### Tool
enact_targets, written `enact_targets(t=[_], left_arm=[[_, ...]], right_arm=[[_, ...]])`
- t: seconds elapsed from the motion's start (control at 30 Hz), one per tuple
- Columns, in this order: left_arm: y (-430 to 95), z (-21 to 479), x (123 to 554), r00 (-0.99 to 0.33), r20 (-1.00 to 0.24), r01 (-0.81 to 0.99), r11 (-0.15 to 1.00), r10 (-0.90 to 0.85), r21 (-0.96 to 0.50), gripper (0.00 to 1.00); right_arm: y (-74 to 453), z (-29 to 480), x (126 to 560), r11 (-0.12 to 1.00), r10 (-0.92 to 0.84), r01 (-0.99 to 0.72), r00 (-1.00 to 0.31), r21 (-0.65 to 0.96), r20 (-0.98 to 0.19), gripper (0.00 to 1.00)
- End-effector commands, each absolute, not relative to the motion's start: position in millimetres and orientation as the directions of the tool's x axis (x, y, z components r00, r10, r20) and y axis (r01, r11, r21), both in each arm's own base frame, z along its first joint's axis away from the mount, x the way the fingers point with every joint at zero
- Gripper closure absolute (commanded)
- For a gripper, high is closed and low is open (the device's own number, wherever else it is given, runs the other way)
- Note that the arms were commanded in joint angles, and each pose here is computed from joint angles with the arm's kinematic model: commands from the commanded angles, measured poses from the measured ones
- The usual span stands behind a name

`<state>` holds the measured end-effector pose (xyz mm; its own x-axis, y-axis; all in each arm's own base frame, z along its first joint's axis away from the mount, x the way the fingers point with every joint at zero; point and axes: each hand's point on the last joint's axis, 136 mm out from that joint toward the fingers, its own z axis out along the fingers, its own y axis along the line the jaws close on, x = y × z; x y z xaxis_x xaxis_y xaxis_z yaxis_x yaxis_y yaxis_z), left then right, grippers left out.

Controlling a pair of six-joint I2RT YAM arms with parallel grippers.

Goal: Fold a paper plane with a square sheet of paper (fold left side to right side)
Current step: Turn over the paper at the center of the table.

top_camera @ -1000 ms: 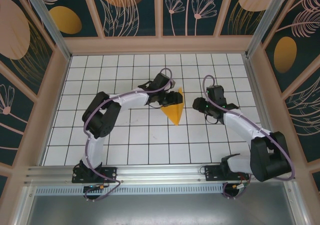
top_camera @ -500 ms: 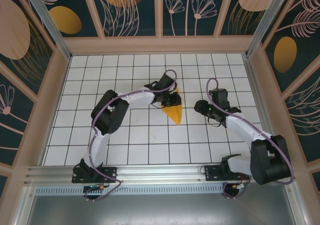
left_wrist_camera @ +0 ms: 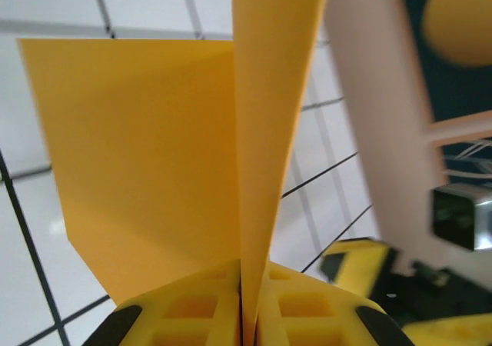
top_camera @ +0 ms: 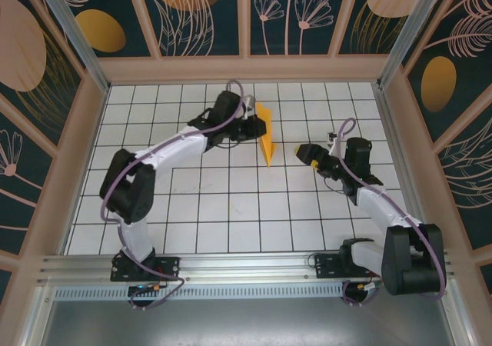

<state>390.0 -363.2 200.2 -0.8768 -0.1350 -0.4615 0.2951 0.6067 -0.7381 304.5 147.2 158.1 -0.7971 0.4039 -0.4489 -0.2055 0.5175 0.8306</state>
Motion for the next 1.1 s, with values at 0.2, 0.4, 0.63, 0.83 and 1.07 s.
enact_targets(t=[0.2,0.4,0.63,0.83,1.07], left_arm=[[-369.3,319.4,364.9,-0.788,-0.59,0.521,0.321,-0.176,-0.791,0.85],[-374.3,339.6,345.5,-0.799,-0.582,0.556,0.182,-0.152,-0.811,0.85],[-375.6,335.2,339.2,-0.814,-0.567,0.547,0.158,-0.128,-0.822,0.84],[-378.2,328.4,341.1,-0.828,-0.547,0.529,0.154,-0.122,-0.834,0.84],[-380.0,315.4,345.3,-0.84,-0.529,0.507,0.176,-0.116,-0.844,0.83]], right_arm=[[192.2,249.7,281.2,0.207,0.275,-0.535,-0.771,0.819,-0.574,0.01],[219.3,270.9,276.7,0.15,0.22,-0.59,-0.762,0.793,-0.609,0.01],[237.1,282.8,274.3,0.116,0.188,-0.61,-0.762,0.784,-0.62,0.03],[246.3,283.1,270.8,0.111,0.158,-0.605,-0.772,0.788,-0.615,0.16],[246.5,279.6,273.3,0.136,0.15,-0.592,-0.78,0.794,-0.608,0.36]])
